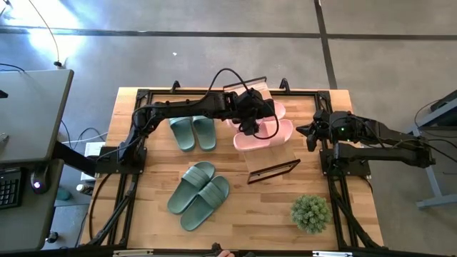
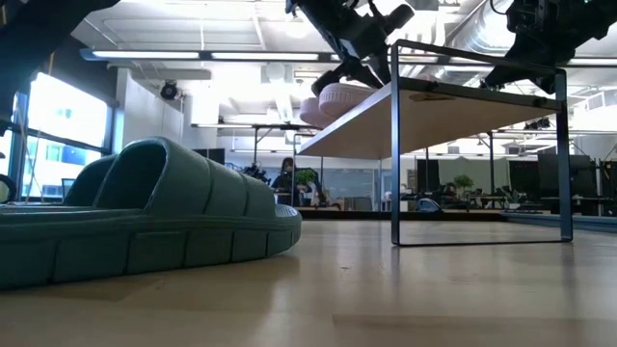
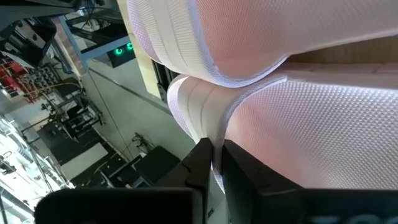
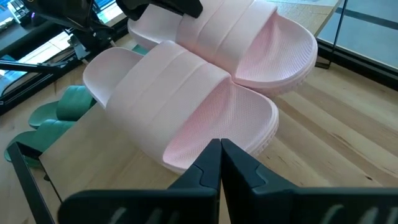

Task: Pick and place slides into the shelf
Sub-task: Adjust the pink slides

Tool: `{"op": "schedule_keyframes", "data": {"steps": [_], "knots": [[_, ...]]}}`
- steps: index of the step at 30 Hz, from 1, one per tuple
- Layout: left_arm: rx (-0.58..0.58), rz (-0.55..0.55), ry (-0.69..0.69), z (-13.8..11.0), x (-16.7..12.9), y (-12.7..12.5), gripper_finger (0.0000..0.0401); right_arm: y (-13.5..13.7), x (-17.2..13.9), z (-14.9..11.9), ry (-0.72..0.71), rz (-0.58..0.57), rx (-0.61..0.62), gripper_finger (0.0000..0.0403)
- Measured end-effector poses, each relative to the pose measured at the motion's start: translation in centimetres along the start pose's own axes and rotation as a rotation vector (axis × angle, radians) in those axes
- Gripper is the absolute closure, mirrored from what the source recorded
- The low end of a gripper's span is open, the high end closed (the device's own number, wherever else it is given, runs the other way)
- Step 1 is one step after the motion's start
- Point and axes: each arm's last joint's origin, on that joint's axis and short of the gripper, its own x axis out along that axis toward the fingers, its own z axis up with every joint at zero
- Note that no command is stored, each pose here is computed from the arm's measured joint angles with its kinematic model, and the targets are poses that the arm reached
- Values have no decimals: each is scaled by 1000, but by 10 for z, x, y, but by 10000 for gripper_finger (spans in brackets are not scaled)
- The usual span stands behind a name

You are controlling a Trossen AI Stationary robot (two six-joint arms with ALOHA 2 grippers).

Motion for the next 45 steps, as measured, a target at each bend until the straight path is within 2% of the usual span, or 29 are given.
{"op": "schedule_keyframes", "data": {"steps": [23, 26, 36, 45], "knots": [[3, -3, -30, 1, 0, -1, 373, 0, 0, 0, 2, 2, 0, 403], [3, -4, -32, 1, 0, -1, 357, 0, 0, 0, 1, 3, 0, 403], [3, -7, -8, 1, 0, -1, 256, 0, 0, 0, 2, 3, 0, 403], [-8, -20, 52, -1, 0, -1, 234, 0, 0, 0, 3, 5, 0, 403]]}}
